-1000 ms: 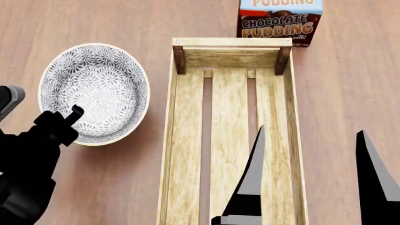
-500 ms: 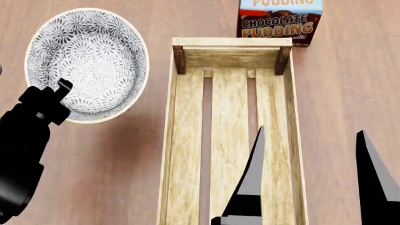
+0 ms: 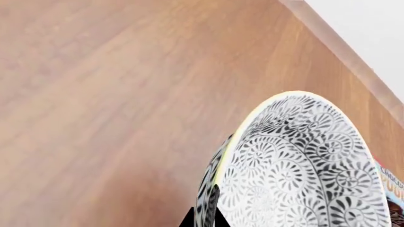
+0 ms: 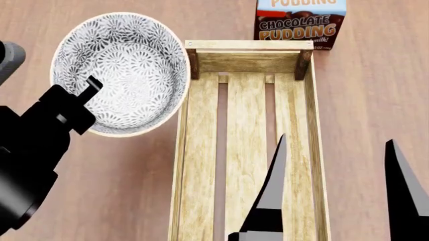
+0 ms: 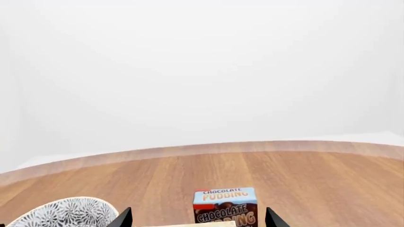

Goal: Pick up the bowl on the left and put it in the tray.

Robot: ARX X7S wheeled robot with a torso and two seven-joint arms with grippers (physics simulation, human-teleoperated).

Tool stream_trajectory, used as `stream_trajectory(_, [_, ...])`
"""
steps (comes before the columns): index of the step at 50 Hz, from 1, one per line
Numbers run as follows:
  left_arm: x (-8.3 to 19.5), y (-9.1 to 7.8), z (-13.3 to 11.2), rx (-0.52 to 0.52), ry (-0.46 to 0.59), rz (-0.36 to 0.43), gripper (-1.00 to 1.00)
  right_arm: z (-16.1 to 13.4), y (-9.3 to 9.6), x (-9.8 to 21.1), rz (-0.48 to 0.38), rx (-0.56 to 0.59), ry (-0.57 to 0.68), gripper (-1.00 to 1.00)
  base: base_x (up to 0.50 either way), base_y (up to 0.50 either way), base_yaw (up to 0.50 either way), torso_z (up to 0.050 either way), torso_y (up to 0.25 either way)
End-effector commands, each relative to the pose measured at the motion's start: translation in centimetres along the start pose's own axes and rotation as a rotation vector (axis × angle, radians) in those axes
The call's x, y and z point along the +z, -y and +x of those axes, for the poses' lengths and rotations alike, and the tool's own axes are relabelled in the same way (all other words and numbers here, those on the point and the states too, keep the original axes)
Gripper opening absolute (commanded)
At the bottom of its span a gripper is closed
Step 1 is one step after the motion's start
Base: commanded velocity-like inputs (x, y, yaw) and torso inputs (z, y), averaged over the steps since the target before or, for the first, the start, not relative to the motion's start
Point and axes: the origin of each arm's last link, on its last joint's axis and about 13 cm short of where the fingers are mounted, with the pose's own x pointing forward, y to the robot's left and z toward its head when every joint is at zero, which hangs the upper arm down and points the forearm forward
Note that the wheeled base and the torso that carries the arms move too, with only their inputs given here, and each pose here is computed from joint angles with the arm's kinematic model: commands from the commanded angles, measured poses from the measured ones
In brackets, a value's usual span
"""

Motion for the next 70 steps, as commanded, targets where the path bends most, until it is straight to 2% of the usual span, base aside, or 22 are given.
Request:
stream_trajectory(1, [0.5, 1.8, -2.0, -0.051, -0.085, -0.043, -1.00, 0.3, 0.0, 0.4, 0.011, 0.007, 0.044, 1.00, 0.00, 0.00, 0.00, 0.000, 0.000])
stream_trajectory(11, [0.7, 2.6, -3.0, -0.074, -0.164, -0.075, -1.00, 0.3, -0.1, 0.4, 0.011, 0.008, 0.045, 1.00, 0.00, 0.00, 0.00, 0.000, 0.000])
stream_trajectory(18, [0.8, 3.4, -3.9, -0.095, -0.196, -0.066, -1.00, 0.3, -0.1, 0.4, 0.011, 0.008, 0.045, 1.00, 0.00, 0.00, 0.00, 0.000, 0.000])
stream_trajectory(19, [0.5, 3.6, -4.0, -0.086, -0.217, -0.035, -1.00, 0.2, -0.1, 0.4, 0.010, 0.008, 0.046, 1.00, 0.00, 0.00, 0.00, 0.000, 0.000])
stream_trajectory(34, [-0.9, 4.7, -5.0, -0.122, -0.297, -0.002, -1.00, 0.2, 0.0, 0.6, 0.011, 0.007, 0.050, 1.00, 0.00, 0.00, 0.00, 0.000, 0.001])
stream_trajectory(47, [-2.1, 5.7, -4.8, -0.158, -0.395, -0.005, -1.00, 0.2, 0.1, 0.8, 0.013, 0.002, 0.053, 1.00, 0.00, 0.00, 0.00, 0.000, 0.001])
stream_trajectory(65, [-3.5, 6.0, -4.9, -0.178, -0.413, -0.026, -1.00, 0.2, 0.1, 0.7, 0.014, 0.002, 0.052, 1.00, 0.00, 0.00, 0.00, 0.000, 0.000])
stream_trajectory(70, [-3.7, 6.0, -5.0, -0.195, -0.373, -0.068, -1.00, 0.2, 0.1, 0.7, 0.013, 0.005, 0.049, 1.00, 0.00, 0.00, 0.00, 0.000, 0.002])
